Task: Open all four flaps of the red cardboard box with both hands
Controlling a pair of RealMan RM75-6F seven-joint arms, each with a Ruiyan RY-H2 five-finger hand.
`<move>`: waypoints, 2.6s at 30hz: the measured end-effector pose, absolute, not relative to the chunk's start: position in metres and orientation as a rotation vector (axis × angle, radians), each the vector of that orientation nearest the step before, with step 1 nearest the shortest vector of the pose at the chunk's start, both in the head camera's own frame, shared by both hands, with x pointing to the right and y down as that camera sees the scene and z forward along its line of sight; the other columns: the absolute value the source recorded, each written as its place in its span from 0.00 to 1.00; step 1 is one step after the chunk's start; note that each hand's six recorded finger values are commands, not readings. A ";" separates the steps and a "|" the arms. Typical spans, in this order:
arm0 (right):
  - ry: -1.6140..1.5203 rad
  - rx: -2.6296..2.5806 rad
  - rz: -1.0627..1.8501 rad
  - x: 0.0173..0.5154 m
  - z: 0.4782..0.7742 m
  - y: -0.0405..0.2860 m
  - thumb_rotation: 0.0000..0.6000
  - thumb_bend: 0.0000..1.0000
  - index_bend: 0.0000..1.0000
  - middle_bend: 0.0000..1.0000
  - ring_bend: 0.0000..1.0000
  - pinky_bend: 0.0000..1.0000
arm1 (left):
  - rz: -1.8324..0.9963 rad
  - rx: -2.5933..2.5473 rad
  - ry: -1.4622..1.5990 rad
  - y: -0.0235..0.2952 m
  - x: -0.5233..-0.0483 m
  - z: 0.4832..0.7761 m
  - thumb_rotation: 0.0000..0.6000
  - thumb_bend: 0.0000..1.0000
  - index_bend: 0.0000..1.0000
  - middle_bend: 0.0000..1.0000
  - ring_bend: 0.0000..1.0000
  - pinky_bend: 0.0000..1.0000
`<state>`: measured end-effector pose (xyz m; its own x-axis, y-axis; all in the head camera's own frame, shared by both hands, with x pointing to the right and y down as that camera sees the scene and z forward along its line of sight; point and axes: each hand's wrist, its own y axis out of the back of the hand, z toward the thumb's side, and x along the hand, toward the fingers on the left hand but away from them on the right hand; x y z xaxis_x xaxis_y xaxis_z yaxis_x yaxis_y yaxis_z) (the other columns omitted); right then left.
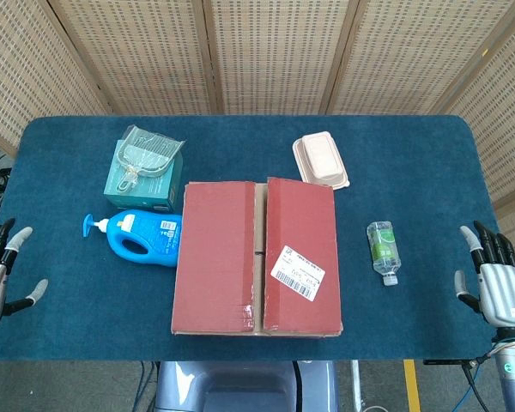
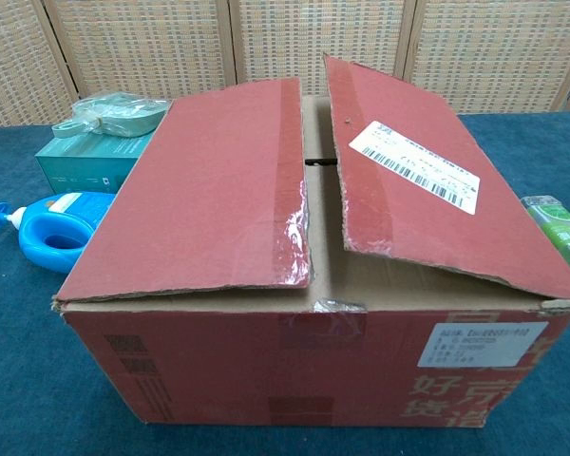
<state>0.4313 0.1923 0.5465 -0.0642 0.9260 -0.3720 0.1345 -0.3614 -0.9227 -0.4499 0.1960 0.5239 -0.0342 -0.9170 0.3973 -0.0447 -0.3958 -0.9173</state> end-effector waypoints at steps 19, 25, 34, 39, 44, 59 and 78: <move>-1.187 -1.542 1.477 0.433 0.544 0.192 1.00 0.59 0.00 0.00 0.00 0.00 | -1.516 -1.514 1.049 0.196 -0.447 0.522 0.83 0.30 0.12 0.00 0.00 0.00; -1.197 -1.549 1.473 0.435 0.544 0.192 1.00 0.59 0.00 0.00 0.00 0.00 | -1.509 -1.512 1.051 0.194 -0.445 0.521 0.83 0.30 0.12 0.00 0.00 0.00; -1.193 -1.601 1.416 0.426 0.540 0.184 1.00 0.59 0.00 0.02 0.00 0.00 | -1.511 -1.507 1.036 0.192 -0.444 0.521 0.92 0.32 0.12 0.00 0.00 0.00; -1.183 -1.662 1.359 0.416 0.538 0.175 1.00 0.61 0.04 0.07 0.00 0.00 | -1.526 -1.498 1.021 0.193 -0.444 0.521 0.94 0.33 0.12 0.00 0.00 0.00; -1.179 -1.734 1.248 0.400 0.532 0.159 1.00 0.72 0.10 0.11 0.00 0.00 | -1.550 -1.503 1.003 0.196 -0.445 0.522 0.96 0.33 0.12 0.00 0.00 0.00; -1.091 -2.042 0.875 0.316 0.520 0.108 1.00 1.00 0.22 0.23 0.00 0.00 | -1.591 -1.579 0.955 0.208 -0.442 0.531 0.97 0.33 0.12 0.00 0.00 0.00; -0.774 -2.266 0.673 0.202 0.525 0.096 1.00 1.00 0.28 0.29 0.00 0.00 | -1.595 -1.638 0.931 0.217 -0.439 0.548 0.97 0.33 0.12 0.00 0.00 0.00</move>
